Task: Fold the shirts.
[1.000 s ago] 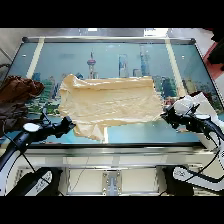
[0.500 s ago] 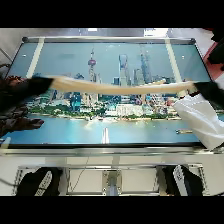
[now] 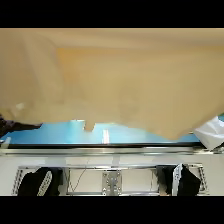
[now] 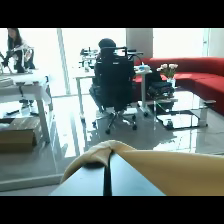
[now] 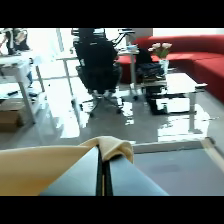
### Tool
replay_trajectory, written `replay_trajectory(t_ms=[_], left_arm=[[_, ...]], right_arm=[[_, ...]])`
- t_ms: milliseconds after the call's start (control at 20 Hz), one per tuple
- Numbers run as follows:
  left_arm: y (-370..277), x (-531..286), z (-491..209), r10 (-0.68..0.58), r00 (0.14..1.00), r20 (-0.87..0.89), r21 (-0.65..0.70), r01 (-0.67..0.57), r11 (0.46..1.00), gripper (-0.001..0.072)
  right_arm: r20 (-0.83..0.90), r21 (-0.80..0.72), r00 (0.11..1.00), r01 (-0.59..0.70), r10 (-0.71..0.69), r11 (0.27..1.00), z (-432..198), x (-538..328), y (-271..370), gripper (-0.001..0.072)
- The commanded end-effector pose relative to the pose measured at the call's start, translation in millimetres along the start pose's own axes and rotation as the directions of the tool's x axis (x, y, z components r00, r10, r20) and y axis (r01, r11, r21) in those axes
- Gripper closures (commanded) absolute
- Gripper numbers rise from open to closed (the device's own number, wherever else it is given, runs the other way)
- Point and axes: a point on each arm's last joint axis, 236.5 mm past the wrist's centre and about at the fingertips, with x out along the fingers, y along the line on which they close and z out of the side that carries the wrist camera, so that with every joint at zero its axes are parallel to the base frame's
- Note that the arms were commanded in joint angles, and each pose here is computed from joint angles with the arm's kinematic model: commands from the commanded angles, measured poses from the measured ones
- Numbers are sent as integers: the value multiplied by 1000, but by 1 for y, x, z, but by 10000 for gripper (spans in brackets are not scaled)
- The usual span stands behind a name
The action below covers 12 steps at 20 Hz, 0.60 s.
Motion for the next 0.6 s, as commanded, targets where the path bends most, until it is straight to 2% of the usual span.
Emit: replay_trajectory(t_ms=[0,100,200,350,550], left_arm=[[7,34,-58,-17,972,-235,-31,10,999,700],[9,78,-117,-68,919,-389,-92,35,995,700],[22,124,-191,-78,839,-538,-158,-9,987,700],[30,176,-311,-117,702,-702,-218,-55,974,700],[19,213,-460,-181,513,-839,-273,-110,956,699]], right_arm=[[-98,203,951,-271,295,941,-25,40,13,687],[-179,334,918,-282,354,899,-72,76,-16,687],[-326,396,890,-178,319,901,-147,115,-45,687],[-554,314,797,-65,239,947,-275,168,-58,687],[-653,318,734,39,189,947,-389,232,-58,687]])
